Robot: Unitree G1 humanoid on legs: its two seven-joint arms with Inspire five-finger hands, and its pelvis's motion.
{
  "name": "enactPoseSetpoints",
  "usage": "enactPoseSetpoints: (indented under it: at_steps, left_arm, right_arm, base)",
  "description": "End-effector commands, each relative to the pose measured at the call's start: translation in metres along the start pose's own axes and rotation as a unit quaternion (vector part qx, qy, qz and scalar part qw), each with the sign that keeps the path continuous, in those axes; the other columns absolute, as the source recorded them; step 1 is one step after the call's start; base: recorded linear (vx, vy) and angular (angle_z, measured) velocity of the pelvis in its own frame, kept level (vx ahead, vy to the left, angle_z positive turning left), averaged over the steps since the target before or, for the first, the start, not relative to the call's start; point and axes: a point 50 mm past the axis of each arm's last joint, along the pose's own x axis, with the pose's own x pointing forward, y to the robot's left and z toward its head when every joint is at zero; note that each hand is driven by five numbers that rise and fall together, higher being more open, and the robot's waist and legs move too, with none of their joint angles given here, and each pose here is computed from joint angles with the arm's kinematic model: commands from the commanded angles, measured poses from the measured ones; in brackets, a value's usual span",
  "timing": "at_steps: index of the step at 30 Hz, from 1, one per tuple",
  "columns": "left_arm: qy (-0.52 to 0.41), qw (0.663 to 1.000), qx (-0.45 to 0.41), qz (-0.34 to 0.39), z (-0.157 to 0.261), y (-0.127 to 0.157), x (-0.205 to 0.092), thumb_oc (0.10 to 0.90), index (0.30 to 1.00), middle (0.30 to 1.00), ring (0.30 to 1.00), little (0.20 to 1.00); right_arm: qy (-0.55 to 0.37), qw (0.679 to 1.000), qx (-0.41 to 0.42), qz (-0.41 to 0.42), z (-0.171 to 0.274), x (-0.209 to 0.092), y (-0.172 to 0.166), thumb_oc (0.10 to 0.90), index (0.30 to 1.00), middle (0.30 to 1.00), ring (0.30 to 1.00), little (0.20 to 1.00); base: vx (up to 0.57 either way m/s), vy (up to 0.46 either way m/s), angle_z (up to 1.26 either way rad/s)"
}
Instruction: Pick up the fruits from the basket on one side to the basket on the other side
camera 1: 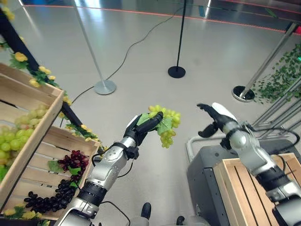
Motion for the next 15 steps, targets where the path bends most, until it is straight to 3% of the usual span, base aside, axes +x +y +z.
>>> enactPoseSetpoints:
  at_steps: [1,5,8,15]
  left_arm:
    - [-0.217,0.972,-0.011,-0.085,0.089,-0.023,0.013,0.4,0.3,0.3,0.3,0.3]
    - [-0.236,0.969,0.0,-0.074,0.097,-0.027,0.0,0.4,0.3,0.3,0.3,0.3]
    - [-0.249,0.966,0.009,-0.076,0.103,-0.025,-0.009,0.4,0.3,0.3,0.3,0.3]
    - [-0.283,0.953,0.011,-0.107,0.119,-0.031,-0.009,0.4,0.3,0.3,0.3,0.3]
  right_arm:
    - [-0.064,0.992,-0.001,-0.105,0.021,0.006,-0.041,0.8,0.9,0.9,0.9,0.9]
    - [-0.069,0.996,0.002,-0.058,0.021,0.003,-0.03,0.8,0.9,0.9,0.9,0.9]
    - [-0.065,0.997,0.003,-0.045,0.012,-0.004,-0.024,0.8,0.9,0.9,0.9,0.9]
    - [-0.015,0.998,0.023,-0.049,-0.018,-0.009,-0.011,0.8,0.9,0.9,0.9,0.9]
  base:
    - [0.08,-0.252,1.04]
    - [0.1,-0.306,1.12]
    - [0.07,-0.186,0.37]
    - [0.01,-0.035,0.61]
